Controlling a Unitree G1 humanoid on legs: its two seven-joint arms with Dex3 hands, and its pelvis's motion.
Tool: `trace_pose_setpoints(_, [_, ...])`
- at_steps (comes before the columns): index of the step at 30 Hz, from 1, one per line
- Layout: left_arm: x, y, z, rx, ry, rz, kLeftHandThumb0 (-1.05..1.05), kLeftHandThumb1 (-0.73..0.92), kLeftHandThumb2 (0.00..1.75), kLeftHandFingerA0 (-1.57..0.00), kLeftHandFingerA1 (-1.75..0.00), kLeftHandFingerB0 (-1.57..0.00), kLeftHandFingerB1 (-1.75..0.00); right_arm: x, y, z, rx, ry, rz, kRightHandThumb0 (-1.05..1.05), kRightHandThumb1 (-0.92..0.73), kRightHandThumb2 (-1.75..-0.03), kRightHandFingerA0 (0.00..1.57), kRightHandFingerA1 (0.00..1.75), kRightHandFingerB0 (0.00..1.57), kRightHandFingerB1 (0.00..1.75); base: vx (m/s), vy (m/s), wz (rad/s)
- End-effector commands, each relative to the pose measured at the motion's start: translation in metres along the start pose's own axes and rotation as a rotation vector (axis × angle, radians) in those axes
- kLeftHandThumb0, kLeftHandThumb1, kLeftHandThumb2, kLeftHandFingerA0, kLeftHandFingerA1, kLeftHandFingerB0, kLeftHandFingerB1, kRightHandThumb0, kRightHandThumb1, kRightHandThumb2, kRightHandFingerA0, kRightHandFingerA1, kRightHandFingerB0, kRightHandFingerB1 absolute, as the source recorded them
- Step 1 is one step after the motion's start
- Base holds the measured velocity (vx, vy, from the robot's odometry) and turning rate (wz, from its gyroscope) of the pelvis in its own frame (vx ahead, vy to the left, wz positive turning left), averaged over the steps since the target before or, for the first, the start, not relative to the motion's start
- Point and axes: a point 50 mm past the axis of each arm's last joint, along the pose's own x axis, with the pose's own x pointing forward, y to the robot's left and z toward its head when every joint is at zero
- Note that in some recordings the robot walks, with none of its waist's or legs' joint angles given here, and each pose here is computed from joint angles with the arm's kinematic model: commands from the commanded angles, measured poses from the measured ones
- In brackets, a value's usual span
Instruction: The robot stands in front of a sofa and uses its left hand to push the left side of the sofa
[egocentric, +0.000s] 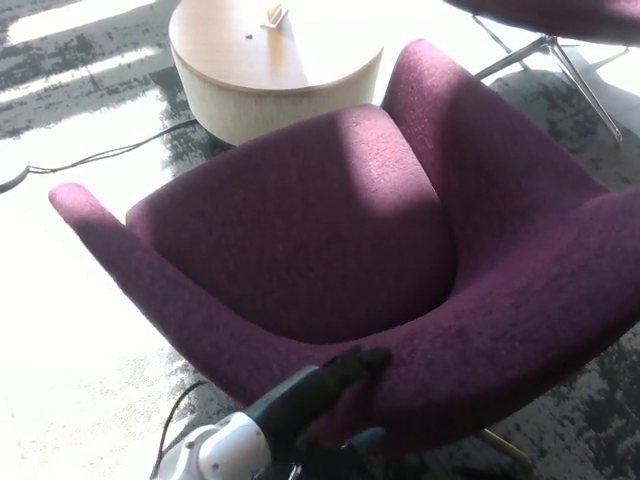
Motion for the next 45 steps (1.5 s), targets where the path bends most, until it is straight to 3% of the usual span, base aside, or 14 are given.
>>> trace_pose_setpoints(1, [0.016, -0.023, 0.020, 0.085, -0.034, -0.145, -0.81, 0.92, 0.82, -0.11, -0.28, -0.11, -0.28, -0.001, -0.006, 0.001, -0.008, -0.008, -0.028, -0.69, -0.61, -0.96, 0.51, 0.54, 0.33, 0.47, 0.00, 0.000, 0.00])
trace_pose_setpoints(8, [0.024, -0.034, 0.031, 0.076, -0.066, -0.151, -0.82, 0.82, 1.16, -0.08, -0.42, -0.14, -0.43, -0.001, -0.004, 0.000, -0.028, -0.001, -0.029, -0.64, -0.79, -0.65, 0.74, 0.44, 0.58, 0.39, 0.00, 0.000, 0.00])
trace_pose_setpoints(9, [0.025, -0.035, 0.034, 0.078, -0.062, -0.153, -0.87, 0.92, 0.77, -0.14, -0.29, -0.15, -0.28, -0.001, -0.004, 0.001, -0.015, -0.002, -0.025, -0.63, -0.78, -0.65, 0.65, 0.42, 0.47, 0.36, 0.00, 0.000, 0.00])
trace_pose_setpoints(10, [0.026, -0.036, 0.038, 0.091, -0.046, -0.160, -0.89, 0.89, 1.21, -0.04, -0.37, -0.05, -0.37, -0.001, -0.004, 0.001, 0.003, -0.003, -0.018, -0.63, -0.78, -0.65, 0.68, 0.42, 0.52, 0.37, 0.00, 0.000, 0.00])
trace_pose_setpoints(18, [0.030, -0.050, 0.052, 0.142, -0.089, -0.210, -0.79, 0.92, 0.85, -0.14, -0.29, -0.14, -0.28, 0.005, 0.000, 0.008, -0.256, -0.014, -0.046, -0.63, -0.83, -0.66, 0.58, 0.44, 0.60, 0.38, 0.00, 0.000, 0.00])
trace_pose_setpoints(19, [0.033, -0.054, 0.055, 0.163, -0.091, -0.222, -0.88, 0.91, 1.23, -0.04, -0.40, -0.04, -0.35, 0.005, -0.001, 0.007, -0.286, 0.011, -0.035, -0.62, -0.82, -0.65, 0.60, 0.46, 0.62, 0.38, 0.00, 0.000, 0.00])
trace_pose_setpoints(20, [0.034, -0.057, 0.055, 0.160, -0.090, -0.231, -0.82, 0.84, 1.20, -0.05, -0.40, -0.13, -0.37, 0.003, -0.002, 0.005, -0.259, 0.009, -0.035, -0.63, -0.72, -1.08, 0.45, 0.55, 0.48, 0.54, 0.00, 0.000, 0.00])
trace_pose_setpoints(23, [0.033, -0.058, 0.054, 0.137, -0.094, -0.235, -0.86, 0.84, 1.18, -0.01, -0.37, -0.15, -0.35, 0.002, -0.002, 0.003, -0.212, 0.022, -0.047, -0.63, -0.81, -0.65, 0.67, 0.44, 0.68, 0.40, 0.00, 0.000, 0.00])
trace_pose_setpoints(27, [0.030, -0.058, 0.049, 0.156, -0.079, -0.236, -0.83, 0.92, 0.83, -0.09, -0.31, -0.10, -0.27, 0.001, -0.002, -0.001, -0.166, 0.063, -0.055, -0.64, -0.81, -0.65, 0.66, 0.44, 0.67, 0.39, 0.00, 0.000, 0.00])
trace_pose_setpoints(34, [0.026, -0.053, 0.044, 0.096, -0.069, -0.224, -0.84, 0.85, 1.17, -0.05, -0.38, -0.07, -0.39, -0.001, -0.002, 0.000, -0.149, 0.019, -0.022, -0.65, -0.83, -0.66, 0.65, 0.42, 0.62, 0.38, 0.00, 0.000, 0.00])
trace_pose_setpoints(35, [0.025, -0.054, 0.043, 0.100, -0.074, -0.224, -0.77, 0.92, 0.80, -0.09, -0.28, -0.11, -0.28, -0.001, -0.002, -0.002, -0.117, 0.029, -0.027, -0.68, -0.83, -0.66, 0.69, 0.43, 0.65, 0.39, 0.00, 0.000, 0.00])
trace_pose_setpoints(37, [0.025, -0.052, 0.038, 0.092, -0.075, -0.211, -0.86, 0.87, 1.19, -0.04, -0.39, -0.04, -0.38, -0.002, -0.001, -0.001, -0.108, 0.007, -0.027, -0.69, -0.84, -0.67, 0.76, 0.43, 0.67, 0.39, 0.00, 0.000, 0.00])
trace_pose_setpoints(39, [0.020, -0.052, 0.029, 0.063, -0.056, -0.188, -0.35, 0.54, 1.13, 0.00, -0.48, 0.00, -0.46, -0.005, 0.003, -0.005, -0.092, 0.017, -0.007, -0.68, -0.85, -0.66, 0.66, 0.42, 0.55, 0.36, 0.00, 0.000, 0.00])
trace_pose_setpoints(45, [0.011, -0.042, 0.014, -0.068, -0.052, -0.172, -0.85, 0.85, 0.89, -0.09, -0.31, -0.12, -0.33, -0.008, 0.000, -0.013, -0.027, 0.054, -0.014, -0.66, -0.77, -0.65, 0.65, 0.42, 0.43, 0.34, 0.00, 0.000, 0.00])
